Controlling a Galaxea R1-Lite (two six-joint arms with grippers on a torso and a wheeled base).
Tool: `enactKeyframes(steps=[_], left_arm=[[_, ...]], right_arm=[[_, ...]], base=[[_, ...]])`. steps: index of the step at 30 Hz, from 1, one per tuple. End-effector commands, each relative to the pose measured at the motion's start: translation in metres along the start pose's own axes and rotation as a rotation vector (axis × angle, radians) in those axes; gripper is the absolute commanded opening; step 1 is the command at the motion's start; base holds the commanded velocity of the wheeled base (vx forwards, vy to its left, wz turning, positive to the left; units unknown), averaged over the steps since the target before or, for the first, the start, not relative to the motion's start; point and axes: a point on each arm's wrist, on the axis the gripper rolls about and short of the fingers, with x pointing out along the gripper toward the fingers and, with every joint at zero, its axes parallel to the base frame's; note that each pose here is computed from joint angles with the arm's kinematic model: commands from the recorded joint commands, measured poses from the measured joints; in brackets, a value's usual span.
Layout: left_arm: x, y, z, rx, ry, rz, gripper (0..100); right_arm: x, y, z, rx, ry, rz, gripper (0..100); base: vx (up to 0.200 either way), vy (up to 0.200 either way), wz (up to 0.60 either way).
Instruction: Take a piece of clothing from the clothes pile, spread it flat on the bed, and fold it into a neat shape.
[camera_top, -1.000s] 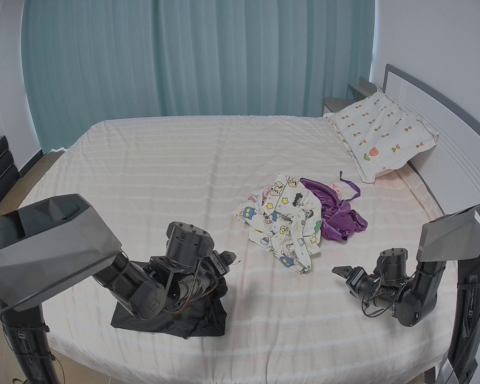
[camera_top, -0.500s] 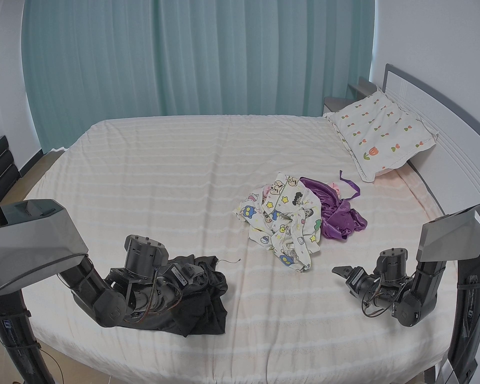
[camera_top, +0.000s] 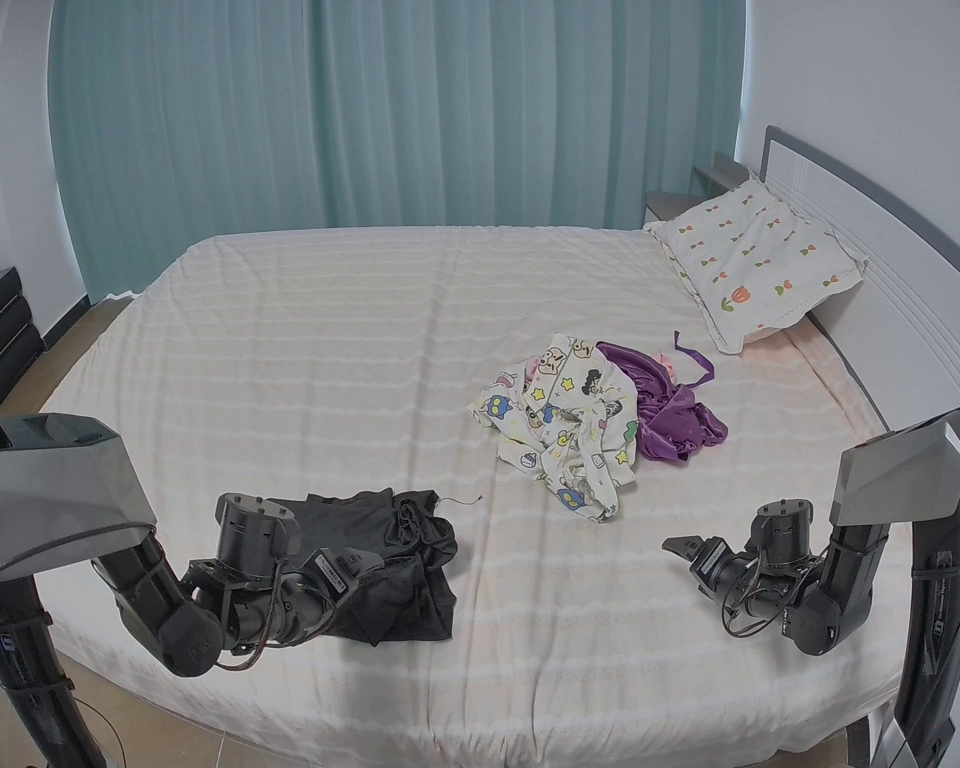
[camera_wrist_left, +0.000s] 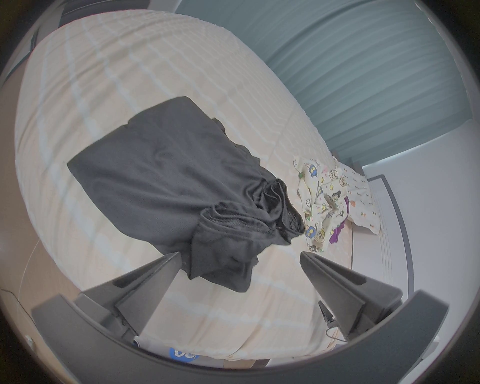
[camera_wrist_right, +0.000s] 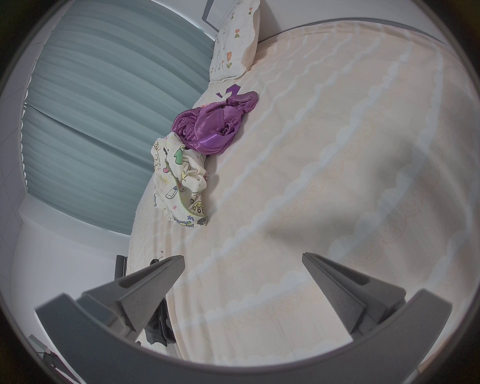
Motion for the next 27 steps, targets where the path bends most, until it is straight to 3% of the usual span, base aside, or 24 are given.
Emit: enactKeyframes(steps=[1,12,23,27], left_arm=[[-0.003,0.007,0.011,-0.031,-0.019,0.004,100],[-0.003,0.023,0.043,-0.111,-0.031,-0.015,100],[-0.005,0.036,0.059,-0.118,-0.009,-0.034,100],[-0.006,0.041,0.067,-0.12,-0.023,-0.033,100]], right_arm=[[0.0,0.001,-0.001,-0.004,-0.001,0.0,100],[-0.005,0.018,-0.003,-0.052,-0.024,0.047,100],[0.003,0.048,-0.016,-0.227,-0.033,0.03,100],[0.008,0.072,-0.029,-0.306,-0.023,0.014,100]], base=[[0.0,0.2,0.0],[0.0,0.2,0.0],[0.0,0.2,0.0],[0.0,0.2,0.0]])
